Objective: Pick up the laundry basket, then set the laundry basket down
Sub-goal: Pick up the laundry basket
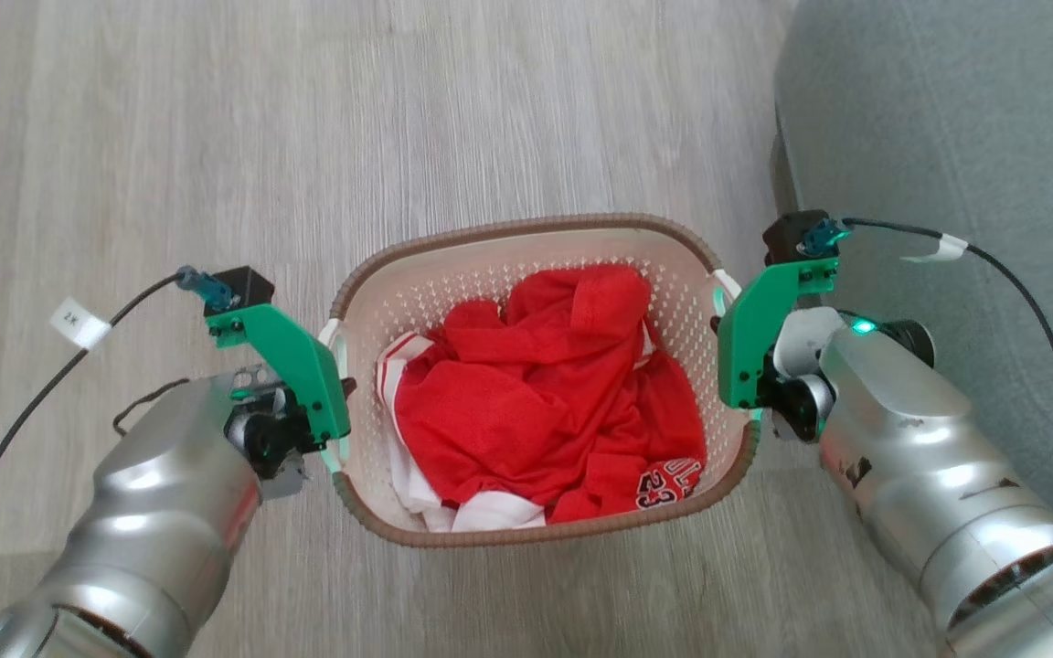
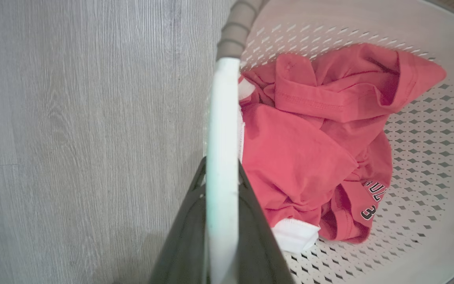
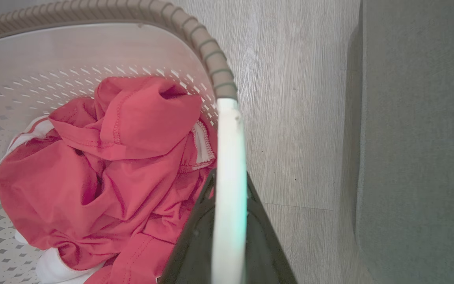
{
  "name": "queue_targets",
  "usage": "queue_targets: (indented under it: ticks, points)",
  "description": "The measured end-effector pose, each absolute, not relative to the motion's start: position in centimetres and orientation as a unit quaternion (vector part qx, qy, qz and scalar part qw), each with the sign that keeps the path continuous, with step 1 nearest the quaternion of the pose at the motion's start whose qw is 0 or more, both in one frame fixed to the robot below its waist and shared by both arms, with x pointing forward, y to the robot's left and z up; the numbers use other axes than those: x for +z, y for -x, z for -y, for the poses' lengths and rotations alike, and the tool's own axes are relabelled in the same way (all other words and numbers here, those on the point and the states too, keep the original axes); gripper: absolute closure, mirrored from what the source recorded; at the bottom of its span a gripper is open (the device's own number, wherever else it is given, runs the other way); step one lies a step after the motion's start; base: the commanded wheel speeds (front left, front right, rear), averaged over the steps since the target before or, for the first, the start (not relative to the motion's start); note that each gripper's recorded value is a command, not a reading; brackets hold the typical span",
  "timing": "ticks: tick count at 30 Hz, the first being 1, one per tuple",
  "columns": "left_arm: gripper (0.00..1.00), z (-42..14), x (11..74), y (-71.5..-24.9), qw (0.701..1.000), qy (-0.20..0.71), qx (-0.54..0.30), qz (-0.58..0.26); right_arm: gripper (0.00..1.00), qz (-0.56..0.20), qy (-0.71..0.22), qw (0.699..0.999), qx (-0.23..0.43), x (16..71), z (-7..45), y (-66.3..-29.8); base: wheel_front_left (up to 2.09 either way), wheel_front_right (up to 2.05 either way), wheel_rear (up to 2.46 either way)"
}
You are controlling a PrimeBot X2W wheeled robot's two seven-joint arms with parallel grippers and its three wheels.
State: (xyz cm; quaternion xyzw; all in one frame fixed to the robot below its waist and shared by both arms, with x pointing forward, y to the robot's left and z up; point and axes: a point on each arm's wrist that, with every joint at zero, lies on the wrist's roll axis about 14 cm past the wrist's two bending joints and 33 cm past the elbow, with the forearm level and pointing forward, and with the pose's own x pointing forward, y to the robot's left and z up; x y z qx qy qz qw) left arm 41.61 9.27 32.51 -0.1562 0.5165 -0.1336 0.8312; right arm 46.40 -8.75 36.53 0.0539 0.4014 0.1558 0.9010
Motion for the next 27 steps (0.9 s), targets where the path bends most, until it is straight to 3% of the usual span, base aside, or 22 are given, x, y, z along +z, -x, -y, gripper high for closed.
queue_targets:
  ticks: [27]
  points:
    - [1.0, -10.2, 36.5, -36.4, 0.837, 0.145, -0.132, -0.511, 1.0, -0.381, -0.09, 0.909, 0.146, 40.7, 8.5, -40.7, 0.0, 0.0, 0.0]
